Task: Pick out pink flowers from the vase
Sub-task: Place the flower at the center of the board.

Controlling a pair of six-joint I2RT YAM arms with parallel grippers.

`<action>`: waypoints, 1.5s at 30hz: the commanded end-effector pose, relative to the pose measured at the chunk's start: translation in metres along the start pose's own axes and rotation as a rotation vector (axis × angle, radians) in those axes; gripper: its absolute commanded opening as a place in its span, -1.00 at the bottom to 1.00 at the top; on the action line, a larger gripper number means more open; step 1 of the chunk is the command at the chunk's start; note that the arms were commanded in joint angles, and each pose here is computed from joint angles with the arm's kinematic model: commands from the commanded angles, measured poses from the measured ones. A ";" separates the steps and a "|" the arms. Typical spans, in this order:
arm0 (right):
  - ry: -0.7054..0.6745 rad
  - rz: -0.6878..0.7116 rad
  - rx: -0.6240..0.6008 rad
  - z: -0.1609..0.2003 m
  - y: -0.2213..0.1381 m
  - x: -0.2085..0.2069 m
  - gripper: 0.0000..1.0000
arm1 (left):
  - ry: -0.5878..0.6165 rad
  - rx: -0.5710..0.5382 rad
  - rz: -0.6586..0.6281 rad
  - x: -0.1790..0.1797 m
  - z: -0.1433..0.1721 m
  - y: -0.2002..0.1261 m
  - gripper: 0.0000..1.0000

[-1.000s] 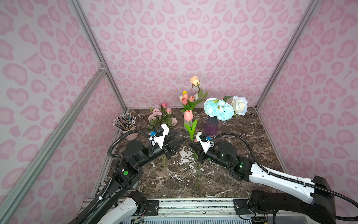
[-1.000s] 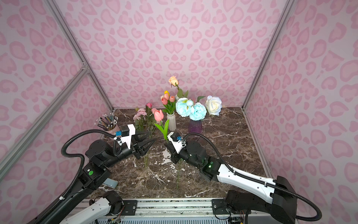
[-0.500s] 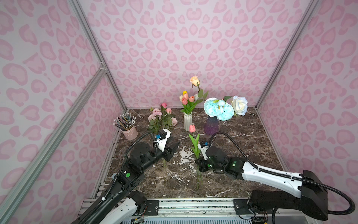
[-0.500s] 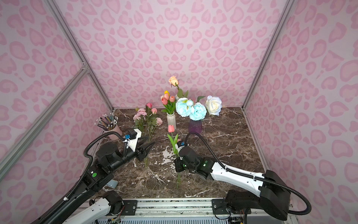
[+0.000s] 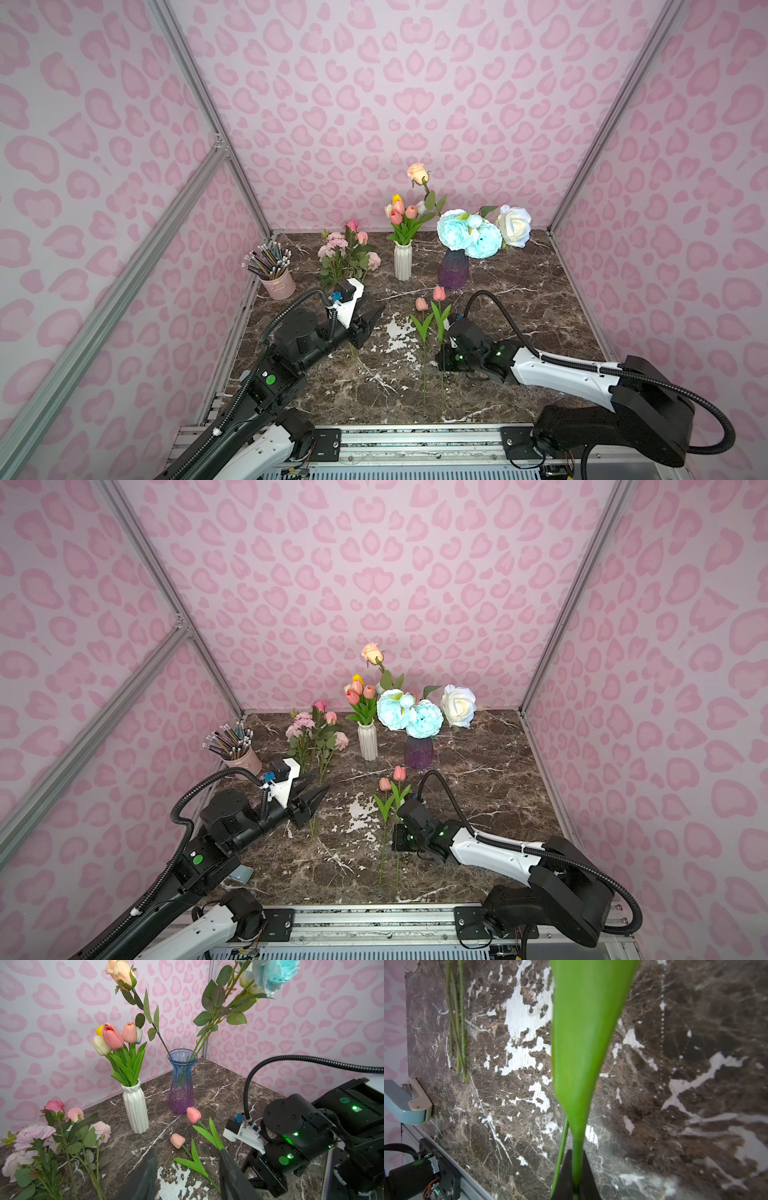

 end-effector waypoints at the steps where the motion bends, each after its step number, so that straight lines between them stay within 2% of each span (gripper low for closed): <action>1: 0.042 0.008 -0.025 -0.007 0.004 -0.006 -1.00 | 0.016 -0.012 0.000 -0.001 -0.002 0.000 -0.01; 12: -0.006 0.036 0.038 -0.008 0.029 -0.005 -0.87 | 0.021 -0.013 0.003 -0.002 -0.003 0.000 -0.01; 20: -0.023 0.067 0.052 -0.005 0.032 -0.012 -0.57 | 0.022 -0.017 0.008 -0.003 -0.003 0.000 -0.01; 23: -0.029 0.074 0.047 -0.005 0.033 -0.014 -0.53 | 0.023 -0.017 0.009 -0.003 -0.004 0.000 -0.01; 31: -0.051 0.107 0.033 -0.008 0.032 -0.018 -0.56 | 0.024 -0.010 0.008 -0.003 -0.002 0.001 -0.01; 45: -0.115 0.150 0.092 0.001 0.043 -0.025 -0.73 | 0.025 -0.007 0.006 -0.002 -0.001 0.001 0.00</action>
Point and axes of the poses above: each gripper's point midway between its finger pads, its own y axis out along the fingers, its own x axis along the line the jaws close on, z = x × y, the point moved 2 cm from there along -y, back along the fingers, and after that the axes turned 3 degrees about y, right-handed, at the moved point
